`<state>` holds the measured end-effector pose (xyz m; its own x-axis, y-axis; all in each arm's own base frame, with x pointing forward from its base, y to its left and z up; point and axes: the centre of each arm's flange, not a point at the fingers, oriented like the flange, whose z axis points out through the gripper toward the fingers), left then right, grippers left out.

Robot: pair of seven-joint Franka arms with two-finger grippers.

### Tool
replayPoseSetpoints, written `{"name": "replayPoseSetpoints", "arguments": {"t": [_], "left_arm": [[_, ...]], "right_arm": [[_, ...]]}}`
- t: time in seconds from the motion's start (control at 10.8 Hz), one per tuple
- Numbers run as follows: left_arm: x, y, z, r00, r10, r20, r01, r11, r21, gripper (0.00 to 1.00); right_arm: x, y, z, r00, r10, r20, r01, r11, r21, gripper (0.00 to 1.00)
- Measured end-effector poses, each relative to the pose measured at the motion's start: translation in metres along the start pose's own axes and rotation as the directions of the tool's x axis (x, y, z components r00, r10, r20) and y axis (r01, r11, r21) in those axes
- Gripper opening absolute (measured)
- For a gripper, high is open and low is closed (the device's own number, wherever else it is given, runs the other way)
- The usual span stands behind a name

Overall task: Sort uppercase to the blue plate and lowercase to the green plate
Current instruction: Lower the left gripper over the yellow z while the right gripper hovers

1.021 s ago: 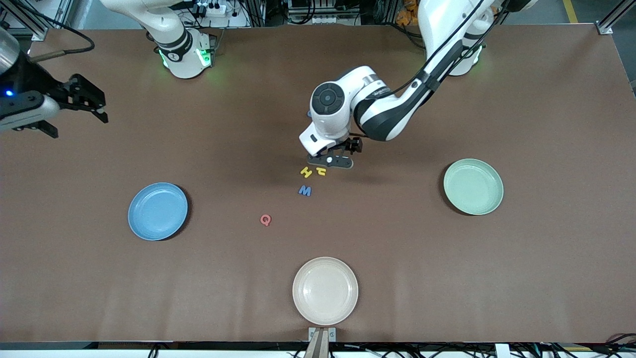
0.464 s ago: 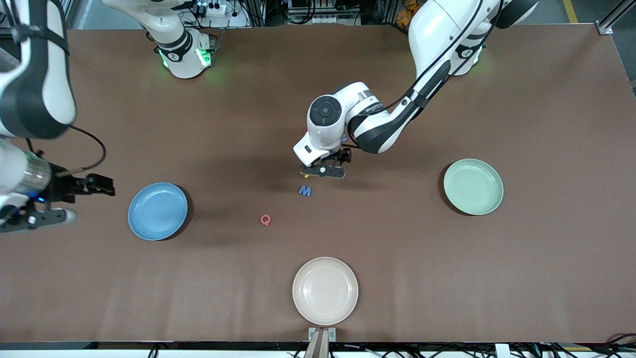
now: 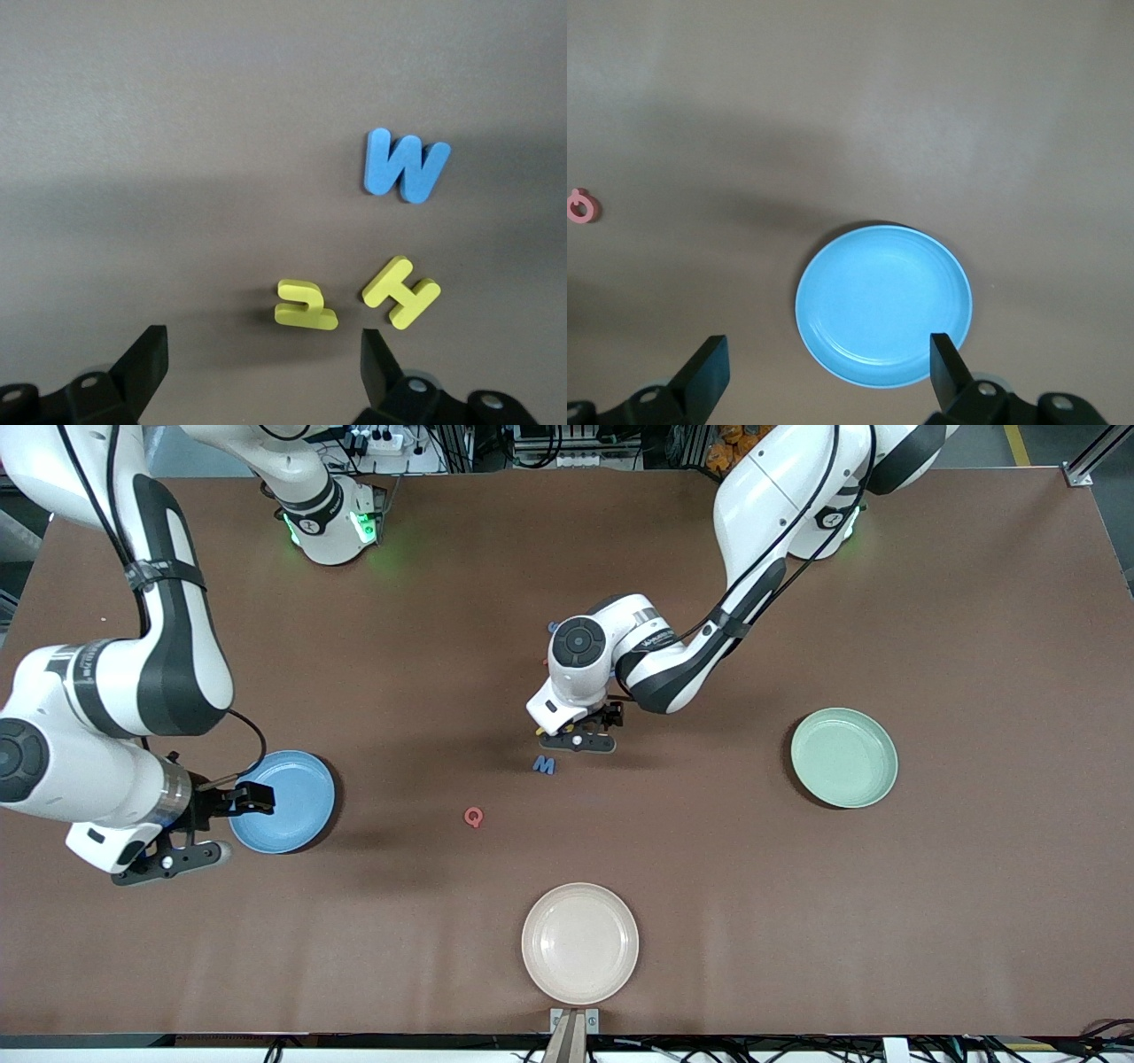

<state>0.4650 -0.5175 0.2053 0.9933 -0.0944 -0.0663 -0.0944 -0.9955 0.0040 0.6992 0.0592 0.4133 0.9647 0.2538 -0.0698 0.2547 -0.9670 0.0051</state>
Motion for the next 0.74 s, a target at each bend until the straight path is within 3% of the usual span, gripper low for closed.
{"name": "replayPoseSetpoints", "arguments": {"t": [0.74], "left_arm": [[-0.003,0.003,0.022,1.0,-0.022,-0.001,0.022,1.0,0.005,0.93]], "right_arm": [[-0.002,0.025,-0.009,0.999,0.035,-0.019,-0.035,0.999,-0.003,1.0]]}}
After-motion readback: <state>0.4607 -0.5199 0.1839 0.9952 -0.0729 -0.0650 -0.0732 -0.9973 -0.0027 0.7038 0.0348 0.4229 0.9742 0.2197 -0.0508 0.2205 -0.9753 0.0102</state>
